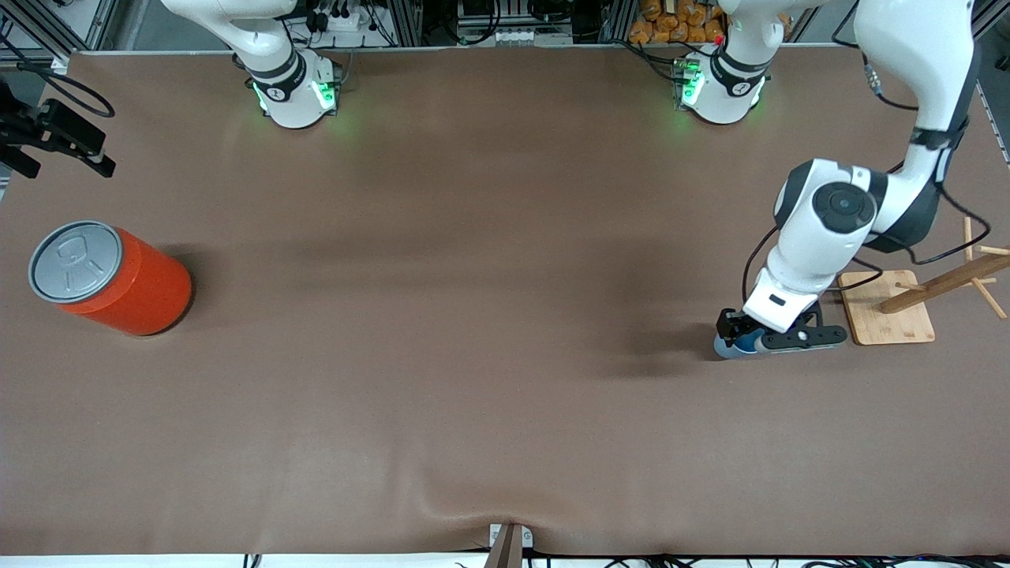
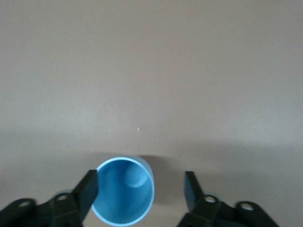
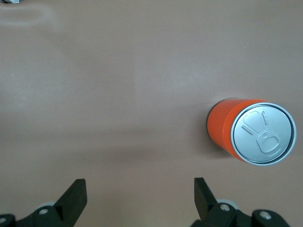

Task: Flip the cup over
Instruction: 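Set the cup on the table and open the left gripper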

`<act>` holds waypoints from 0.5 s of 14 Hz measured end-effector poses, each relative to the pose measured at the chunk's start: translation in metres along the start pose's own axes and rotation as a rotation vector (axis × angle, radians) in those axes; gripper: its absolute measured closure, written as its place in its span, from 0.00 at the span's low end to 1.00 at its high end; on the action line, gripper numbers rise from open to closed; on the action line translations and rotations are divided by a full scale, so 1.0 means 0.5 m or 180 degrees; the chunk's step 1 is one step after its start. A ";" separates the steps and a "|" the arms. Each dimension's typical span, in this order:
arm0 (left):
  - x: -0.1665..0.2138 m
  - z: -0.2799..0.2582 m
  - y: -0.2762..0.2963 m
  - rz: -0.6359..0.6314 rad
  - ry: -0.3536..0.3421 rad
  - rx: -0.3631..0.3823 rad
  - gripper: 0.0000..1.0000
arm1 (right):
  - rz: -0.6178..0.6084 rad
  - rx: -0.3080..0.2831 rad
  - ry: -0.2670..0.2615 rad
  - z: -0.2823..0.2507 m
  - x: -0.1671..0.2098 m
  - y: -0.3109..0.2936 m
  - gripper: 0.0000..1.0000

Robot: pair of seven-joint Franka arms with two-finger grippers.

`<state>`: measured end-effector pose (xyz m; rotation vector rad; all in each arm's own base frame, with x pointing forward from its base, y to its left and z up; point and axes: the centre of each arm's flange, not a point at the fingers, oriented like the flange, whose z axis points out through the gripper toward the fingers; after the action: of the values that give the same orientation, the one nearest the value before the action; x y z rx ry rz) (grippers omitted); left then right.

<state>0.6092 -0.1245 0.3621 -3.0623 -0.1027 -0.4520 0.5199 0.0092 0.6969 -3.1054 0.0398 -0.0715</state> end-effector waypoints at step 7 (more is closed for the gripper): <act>0.014 -0.255 0.040 0.0031 -0.0121 0.0241 0.00 | 0.0003 -0.0013 0.0001 0.000 0.000 0.002 0.00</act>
<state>0.5808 -0.1511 0.4855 -2.9963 -0.1035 -0.3803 0.5199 0.0084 0.6969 -3.1093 0.0413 -0.0722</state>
